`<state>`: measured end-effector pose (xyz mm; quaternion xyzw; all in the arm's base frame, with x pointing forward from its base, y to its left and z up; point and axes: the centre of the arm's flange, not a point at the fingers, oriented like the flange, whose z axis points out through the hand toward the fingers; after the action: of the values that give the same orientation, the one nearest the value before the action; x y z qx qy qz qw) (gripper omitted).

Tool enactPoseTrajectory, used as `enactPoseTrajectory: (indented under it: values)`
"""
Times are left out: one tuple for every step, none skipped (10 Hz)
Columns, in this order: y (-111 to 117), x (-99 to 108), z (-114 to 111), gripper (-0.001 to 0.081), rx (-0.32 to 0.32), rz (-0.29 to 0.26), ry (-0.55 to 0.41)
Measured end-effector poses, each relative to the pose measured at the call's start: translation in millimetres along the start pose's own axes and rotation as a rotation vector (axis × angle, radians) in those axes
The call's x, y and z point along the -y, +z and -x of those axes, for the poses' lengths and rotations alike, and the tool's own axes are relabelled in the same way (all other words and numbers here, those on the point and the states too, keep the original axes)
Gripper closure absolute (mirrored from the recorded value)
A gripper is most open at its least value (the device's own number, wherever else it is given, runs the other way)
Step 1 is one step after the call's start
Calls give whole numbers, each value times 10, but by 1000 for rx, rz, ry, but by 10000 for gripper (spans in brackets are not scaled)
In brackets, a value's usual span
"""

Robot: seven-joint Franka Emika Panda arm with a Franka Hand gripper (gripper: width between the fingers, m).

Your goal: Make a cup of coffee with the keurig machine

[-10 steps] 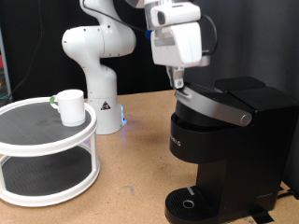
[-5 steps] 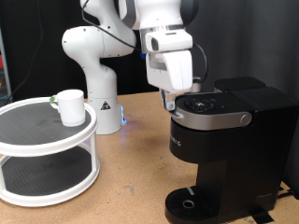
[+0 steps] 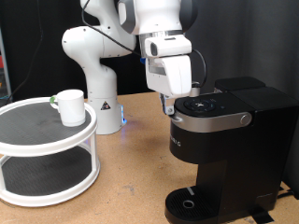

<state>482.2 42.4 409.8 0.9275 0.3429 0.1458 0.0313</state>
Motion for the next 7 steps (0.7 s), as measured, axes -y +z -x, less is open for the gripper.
enactPoseTrajectory:
  values:
    - [-1,-6,4,805,-6,-5,4]
    - [-2,-18,11,805,-20,-15,9]
    - [-1,-35,23,805,-35,-20,11]
    - [0,-46,34,805,-43,-22,11]
    - [-6,-61,51,805,-49,-24,12]
    - [-14,-75,72,805,-53,-24,7]
    - [-18,-84,95,805,-57,-20,0]
